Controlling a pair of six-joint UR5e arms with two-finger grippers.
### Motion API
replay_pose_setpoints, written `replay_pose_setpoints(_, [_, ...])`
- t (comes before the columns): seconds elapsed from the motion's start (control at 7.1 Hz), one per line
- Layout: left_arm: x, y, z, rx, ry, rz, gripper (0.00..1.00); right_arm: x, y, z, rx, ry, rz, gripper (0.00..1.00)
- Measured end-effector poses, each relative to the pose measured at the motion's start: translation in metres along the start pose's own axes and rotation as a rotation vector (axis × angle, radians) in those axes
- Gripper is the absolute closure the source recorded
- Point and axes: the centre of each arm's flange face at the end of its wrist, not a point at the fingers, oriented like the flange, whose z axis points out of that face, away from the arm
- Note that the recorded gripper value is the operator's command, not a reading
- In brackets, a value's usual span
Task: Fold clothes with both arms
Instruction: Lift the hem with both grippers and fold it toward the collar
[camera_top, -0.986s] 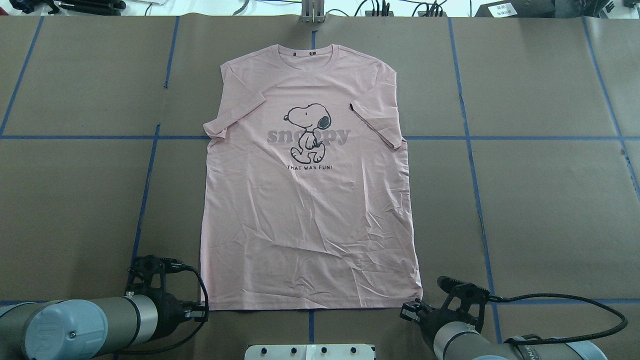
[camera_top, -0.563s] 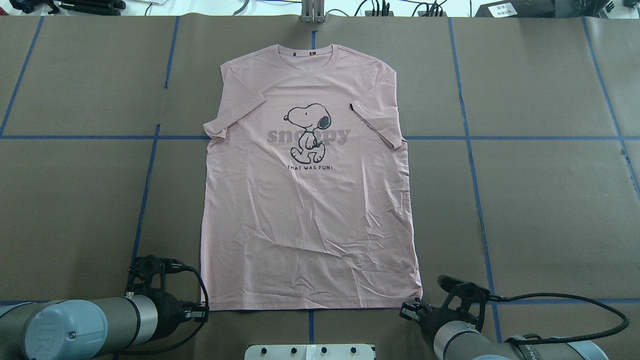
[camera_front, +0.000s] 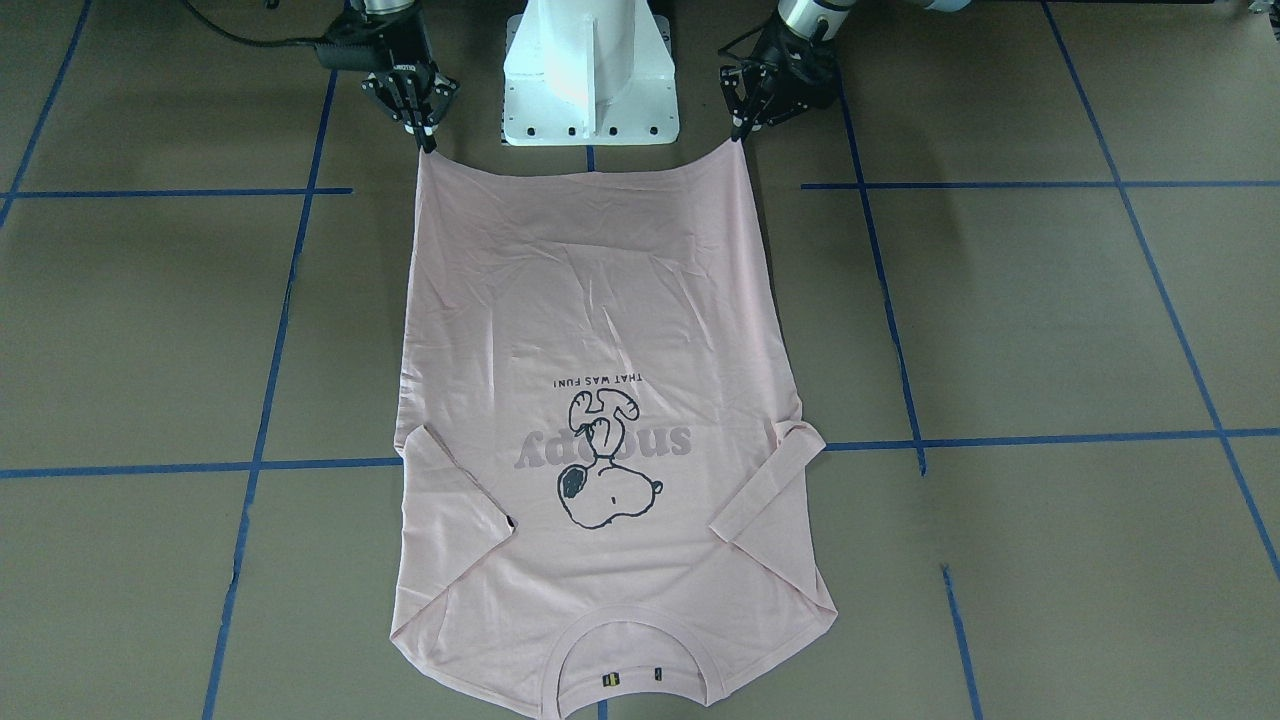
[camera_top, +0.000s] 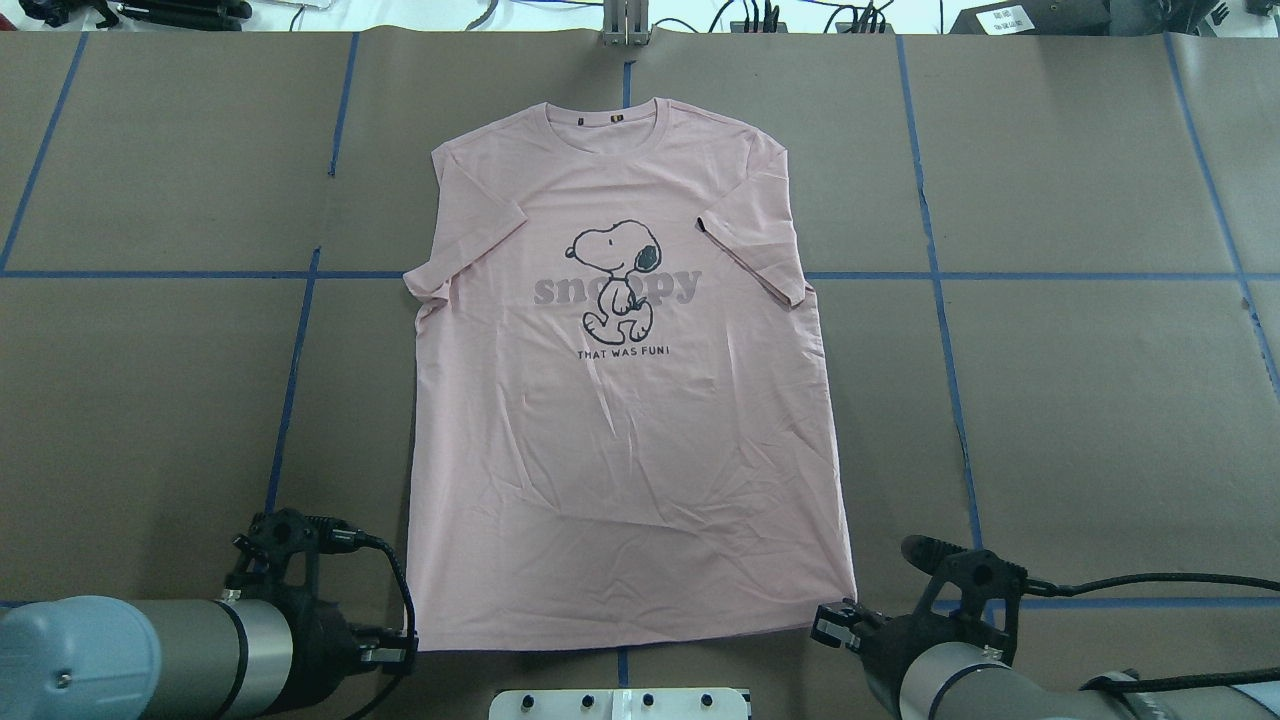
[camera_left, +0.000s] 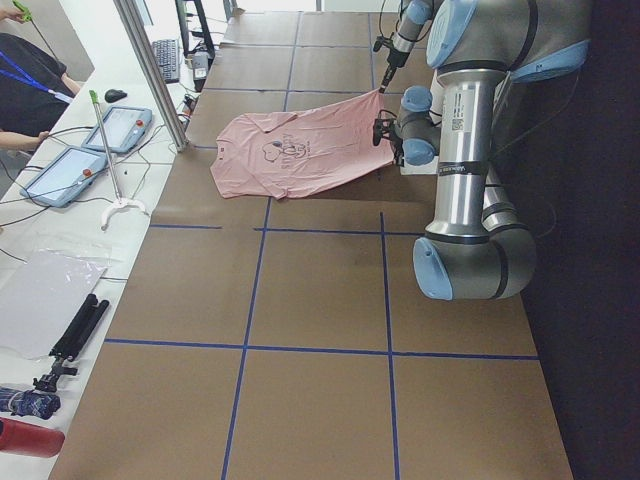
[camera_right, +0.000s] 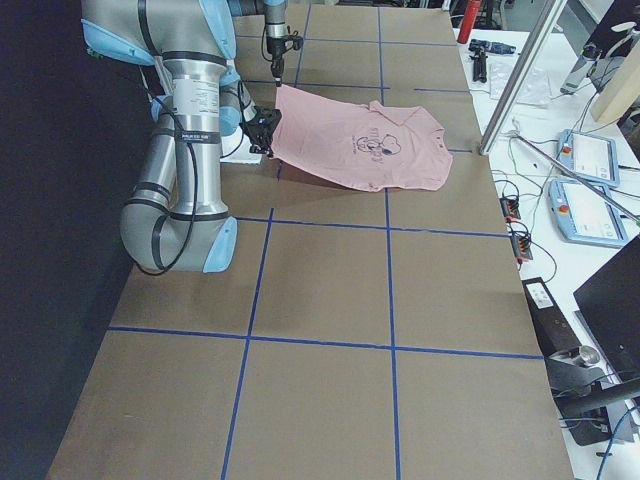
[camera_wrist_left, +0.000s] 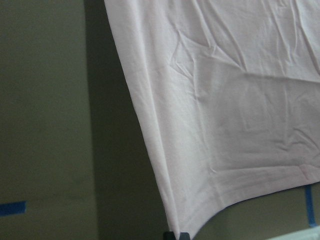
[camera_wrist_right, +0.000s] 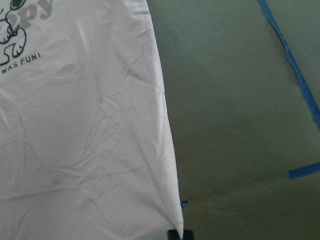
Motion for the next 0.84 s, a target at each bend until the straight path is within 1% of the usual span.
replay_pose_setpoints(0.14, [0.028,0.000,-0.051,-0.040,0.015,-0.007,1.00,-0.003,-0.012,-0.047,-0.050,0.008,0.006,1.00])
replay_pose_setpoints(0.28, [0.050,-0.007,-0.090,-0.054,0.031,-0.018,1.00,-0.009,-0.023,-0.079,-0.089,0.018,0.017,1.00])
replay_pose_setpoints(0.42, [0.063,-0.015,-0.108,-0.054,0.036,-0.014,1.00,-0.017,-0.032,-0.094,-0.100,0.028,0.016,1.00])
replay_pose_setpoints(0.56, [0.068,-0.024,-0.108,-0.045,0.020,0.012,1.00,-0.028,-0.040,-0.098,-0.091,0.034,0.006,1.00])
replay_pose_setpoints(0.7, [0.068,-0.040,-0.099,-0.022,-0.012,0.039,1.00,-0.040,-0.051,-0.095,-0.062,0.038,-0.008,1.00])
replay_pose_setpoints(0.84, [0.064,-0.065,-0.089,0.015,-0.055,0.068,1.00,-0.056,-0.069,-0.086,-0.014,0.046,-0.032,1.00])
